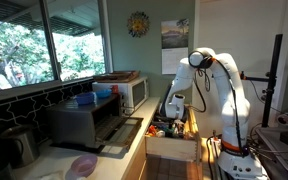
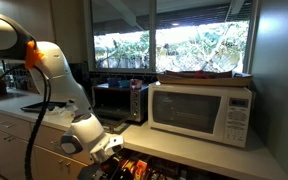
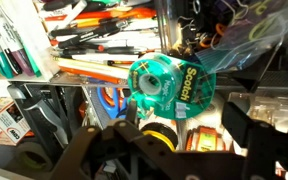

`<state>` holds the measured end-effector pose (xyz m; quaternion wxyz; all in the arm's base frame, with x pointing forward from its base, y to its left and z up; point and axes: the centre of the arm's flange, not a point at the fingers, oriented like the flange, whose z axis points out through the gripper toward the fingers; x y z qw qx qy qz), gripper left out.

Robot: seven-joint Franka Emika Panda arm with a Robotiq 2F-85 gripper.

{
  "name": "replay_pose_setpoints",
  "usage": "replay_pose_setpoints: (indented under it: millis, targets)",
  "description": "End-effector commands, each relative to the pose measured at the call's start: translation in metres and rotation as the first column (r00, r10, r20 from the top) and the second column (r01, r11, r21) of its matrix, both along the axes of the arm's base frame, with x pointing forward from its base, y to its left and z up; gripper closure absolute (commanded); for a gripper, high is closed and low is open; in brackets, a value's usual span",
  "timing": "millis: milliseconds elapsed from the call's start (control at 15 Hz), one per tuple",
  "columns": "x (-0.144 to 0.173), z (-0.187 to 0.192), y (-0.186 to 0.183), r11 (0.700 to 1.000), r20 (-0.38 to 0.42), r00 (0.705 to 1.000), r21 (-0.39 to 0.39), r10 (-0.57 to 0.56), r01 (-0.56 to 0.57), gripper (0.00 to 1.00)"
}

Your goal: Put the green packet in the drawer

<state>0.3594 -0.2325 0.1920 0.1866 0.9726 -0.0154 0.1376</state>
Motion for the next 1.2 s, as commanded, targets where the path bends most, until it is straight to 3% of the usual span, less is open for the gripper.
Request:
replay_pose_setpoints:
  millis: [0, 67, 333, 667, 933, 1067, 1133]
  targets:
    - [0.003, -0.003, 0.004, 1.0, -0.002, 1.0, 0.004, 0.005, -0.005, 0.03]
    - [0.005, -0.004, 0.006, 1.0, -0.003, 1.0, 0.006, 0.009, -0.009, 0.07]
    - [0.005, -0.003, 0.005, 1.0, -0.001, 1.0, 0.005, 0.007, -0.007, 0.01]
    - [0.011, -0.026, 0.006, 0.999, -0.005, 1.0, -0.039, -0.028, 0.028, 0.0]
    - [0.018, -0.039, 0.007, 0.998, 0.006, 0.999, -0.044, -0.046, 0.047, 0.14]
    - [0.023, -0.044, 0.007, 0.998, 0.014, 0.999, -0.043, -0.051, 0.051, 0.12]
    - [0.025, -0.047, 0.007, 0.998, 0.017, 0.998, -0.042, -0.053, 0.053, 0.16]
